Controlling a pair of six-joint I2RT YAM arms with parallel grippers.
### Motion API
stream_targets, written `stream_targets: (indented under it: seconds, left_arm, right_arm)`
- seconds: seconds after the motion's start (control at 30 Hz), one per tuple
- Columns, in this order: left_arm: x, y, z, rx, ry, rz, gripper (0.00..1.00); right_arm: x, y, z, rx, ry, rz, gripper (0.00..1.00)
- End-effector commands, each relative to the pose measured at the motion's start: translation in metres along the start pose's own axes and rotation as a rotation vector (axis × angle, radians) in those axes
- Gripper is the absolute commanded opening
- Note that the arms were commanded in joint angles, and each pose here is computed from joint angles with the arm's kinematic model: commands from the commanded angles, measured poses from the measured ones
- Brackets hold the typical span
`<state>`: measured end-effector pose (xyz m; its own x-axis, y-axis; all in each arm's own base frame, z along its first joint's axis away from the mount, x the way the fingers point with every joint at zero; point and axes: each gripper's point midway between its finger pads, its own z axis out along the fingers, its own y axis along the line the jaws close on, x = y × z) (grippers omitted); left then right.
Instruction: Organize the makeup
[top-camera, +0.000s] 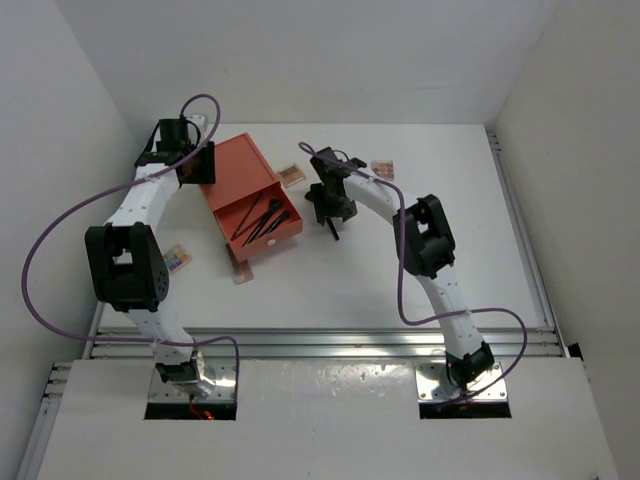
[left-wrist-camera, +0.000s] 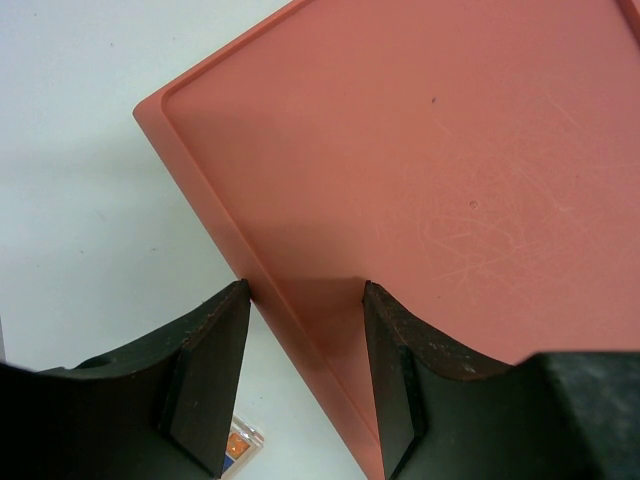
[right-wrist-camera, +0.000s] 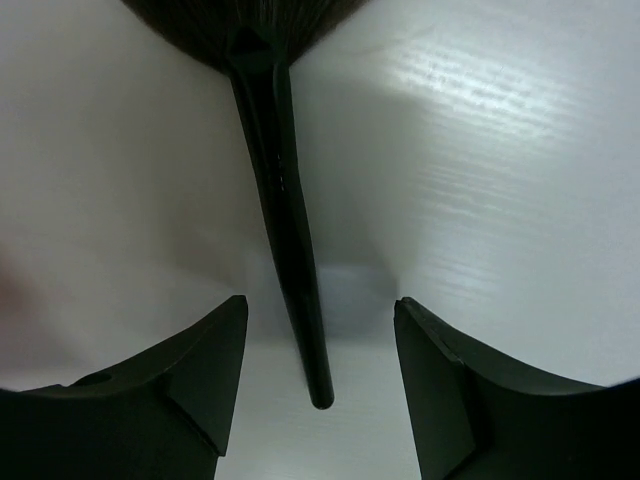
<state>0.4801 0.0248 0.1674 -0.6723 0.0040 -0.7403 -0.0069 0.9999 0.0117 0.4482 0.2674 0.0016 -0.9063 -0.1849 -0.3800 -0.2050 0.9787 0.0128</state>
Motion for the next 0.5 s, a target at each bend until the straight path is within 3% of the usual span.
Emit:
stream_targets:
  seconds: [0.0,0.13,0.2,0.23,0.3,0.33,0.43,0.47]
  left_arm:
    - [-0.005,0.005,-0.009,-0.003,-0.017,-0.008,0.54]
    - [-0.001,0.005,-0.005,-0.002,-0.006,-0.009,0.54]
    - [-0.001,0.005,-0.005,-0.002,-0.006,-0.009,0.54]
    - [-0.001,0.005,-0.005,-0.002,-0.006,-0.009,0.54]
    - [-0.005,0.005,-0.006,-0.003,-0.015,-0.008,0.54]
    - [-0.005,0.007,-0.006,-0.012,-0.015,-0.008,0.54]
    - [-0.005,0.007,-0.006,-0.012,-0.015,-0.008,0.54]
    - [-0.005,0.007,-0.006,-0.012,-0.015,-0.008,0.54]
  right_arm:
    - [-0.001,0.002,-0.006,0.002,-0.011,-0.054,0.58]
    - [0.003,0.008,0.006,0.022,0.015,-0.105,0.53]
    - [0.009,0.007,0.015,0.032,0.045,-0.100,0.38]
    - [0.010,0.006,0.017,0.039,0.048,-0.100,0.21]
    - [0.014,-0.001,0.017,0.072,0.054,-0.073,0.04]
    - [0.012,-0.005,0.014,0.095,0.048,-0.064,0.00]
    - [-0.008,-0.021,-0.014,0.159,-0.032,0.061,0.00]
    - [-0.034,-0.020,-0.035,0.137,-0.138,0.113,0.00]
